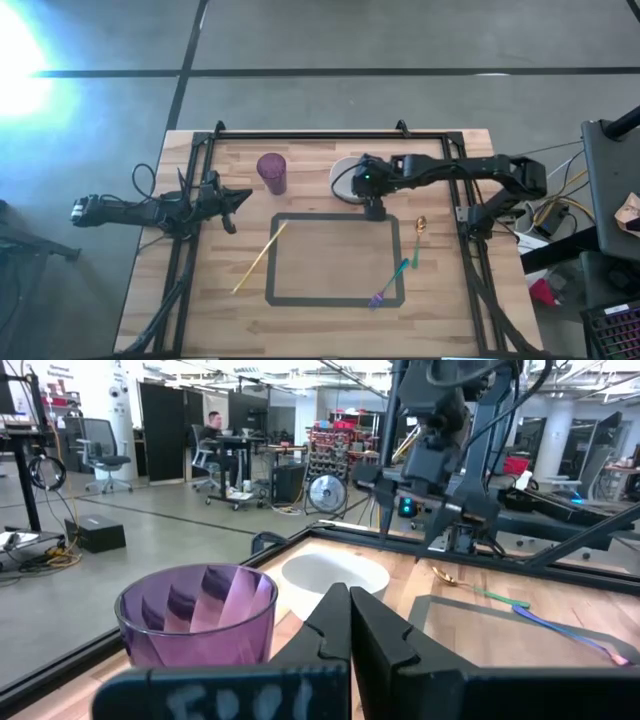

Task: Pick & Place Utensil
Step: Put the white bowl on the transparent mat

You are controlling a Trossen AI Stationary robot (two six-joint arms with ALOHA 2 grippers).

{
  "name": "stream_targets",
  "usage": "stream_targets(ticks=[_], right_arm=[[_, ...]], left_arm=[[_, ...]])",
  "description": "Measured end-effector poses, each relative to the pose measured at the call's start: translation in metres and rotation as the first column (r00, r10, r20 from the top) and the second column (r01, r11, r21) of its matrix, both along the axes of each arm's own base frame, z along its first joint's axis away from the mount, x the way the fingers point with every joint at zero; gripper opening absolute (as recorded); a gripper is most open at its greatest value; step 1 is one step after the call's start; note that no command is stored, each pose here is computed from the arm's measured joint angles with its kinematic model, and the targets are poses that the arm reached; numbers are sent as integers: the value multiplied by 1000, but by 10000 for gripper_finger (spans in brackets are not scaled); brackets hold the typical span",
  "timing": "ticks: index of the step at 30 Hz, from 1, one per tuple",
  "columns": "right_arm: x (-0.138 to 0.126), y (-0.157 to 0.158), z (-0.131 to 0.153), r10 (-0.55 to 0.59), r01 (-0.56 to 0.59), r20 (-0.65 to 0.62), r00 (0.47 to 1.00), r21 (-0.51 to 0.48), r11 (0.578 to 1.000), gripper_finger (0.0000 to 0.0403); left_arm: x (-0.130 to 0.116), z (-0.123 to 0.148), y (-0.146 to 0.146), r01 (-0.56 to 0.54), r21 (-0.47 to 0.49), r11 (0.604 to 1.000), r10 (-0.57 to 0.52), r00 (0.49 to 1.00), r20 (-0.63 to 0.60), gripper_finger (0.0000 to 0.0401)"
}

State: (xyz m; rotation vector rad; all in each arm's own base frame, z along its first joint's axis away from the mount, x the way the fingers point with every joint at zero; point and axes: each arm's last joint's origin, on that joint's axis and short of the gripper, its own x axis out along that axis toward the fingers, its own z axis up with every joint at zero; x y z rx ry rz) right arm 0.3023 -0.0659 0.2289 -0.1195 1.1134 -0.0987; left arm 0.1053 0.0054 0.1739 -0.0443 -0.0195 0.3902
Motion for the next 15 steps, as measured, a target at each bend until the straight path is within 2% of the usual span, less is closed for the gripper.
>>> stream_targets(ticks=[15], right_arm=[[22, -5, -31, -2, 3, -94, 996, 13, 1000, 219]], left_arm=[[0, 0, 0, 0, 0, 1000, 0, 1000, -1, 0]])
